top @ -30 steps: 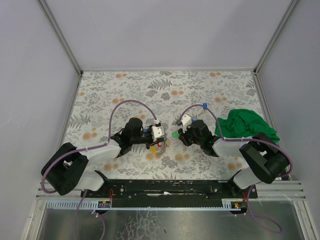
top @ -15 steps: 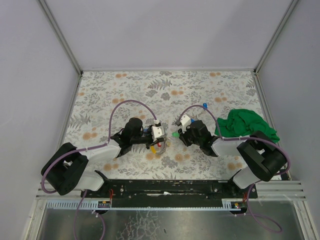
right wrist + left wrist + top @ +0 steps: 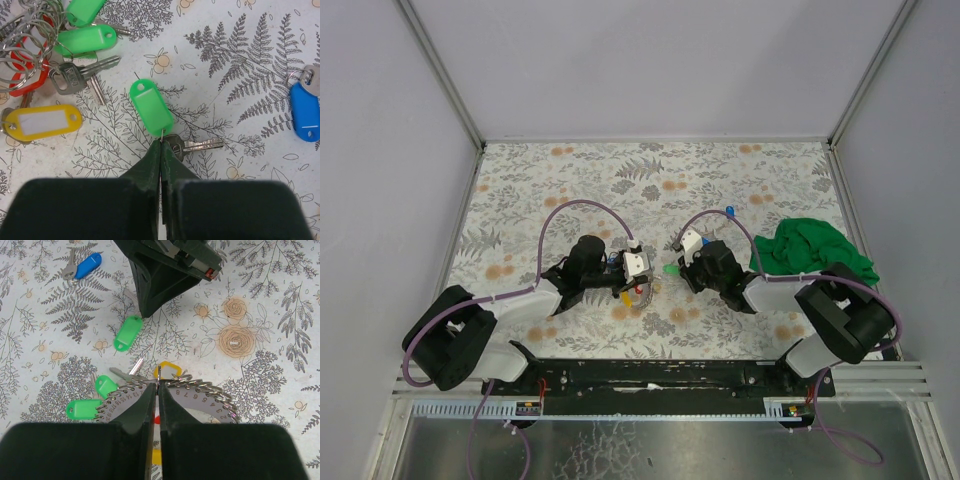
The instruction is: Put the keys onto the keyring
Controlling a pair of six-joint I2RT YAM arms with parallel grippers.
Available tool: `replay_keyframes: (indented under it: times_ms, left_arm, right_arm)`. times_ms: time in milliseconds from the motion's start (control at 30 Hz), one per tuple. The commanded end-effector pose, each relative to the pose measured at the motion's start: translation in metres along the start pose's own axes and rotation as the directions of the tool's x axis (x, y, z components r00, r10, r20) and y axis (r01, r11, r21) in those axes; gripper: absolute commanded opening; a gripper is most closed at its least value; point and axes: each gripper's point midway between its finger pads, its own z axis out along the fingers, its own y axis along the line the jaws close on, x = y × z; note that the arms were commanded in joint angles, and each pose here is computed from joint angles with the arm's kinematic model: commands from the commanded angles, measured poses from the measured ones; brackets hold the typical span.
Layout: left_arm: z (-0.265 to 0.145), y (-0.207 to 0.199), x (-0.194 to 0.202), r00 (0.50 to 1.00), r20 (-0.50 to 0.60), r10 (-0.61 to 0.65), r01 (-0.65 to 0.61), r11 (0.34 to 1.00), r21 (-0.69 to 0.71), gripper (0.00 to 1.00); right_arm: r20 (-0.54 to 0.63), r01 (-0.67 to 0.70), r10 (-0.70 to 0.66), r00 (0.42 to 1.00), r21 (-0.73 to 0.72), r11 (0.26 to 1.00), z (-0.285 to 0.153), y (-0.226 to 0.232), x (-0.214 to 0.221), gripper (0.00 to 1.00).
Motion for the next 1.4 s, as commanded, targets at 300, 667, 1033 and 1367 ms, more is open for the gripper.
replay_keyframes:
  times_ms: [300,667,1033,1367]
  left_arm:
    - [-0.002,0.012,-0.030,0.994,0.089,0.056,-0.054,0.998,-0.028,0.00]
    - [-0.002,0.012,-0.030,0.995,0.087,0.057,-0.054,0.998,-0.031,0.00]
    - [-0.003,0.011,-0.031,0.994,0.092,0.058,-0.056,0.998,-0.028,0.00]
    - [-0.001,0.010,-0.029,0.995,0.086,0.053,-0.052,0.998,-0.020,0.00]
  right_arm:
    - [0.111,0.139,-0.123,0.986,-0.148,0.979,-0.020,0.025,-0.057,0.00]
    - [-0.091,0.020,-0.034,0.995,-0.146,0.989,-0.029,0.023,-0.055,0.00]
    - [-0.540,-0.129,0.099,0.836,-0.017,0.992,-0.077,0.016,-0.032,0.00]
    - [-0.706,-0.055,0.018,0.708,-0.029,0.998,-0.083,0.006,-0.014,0.01]
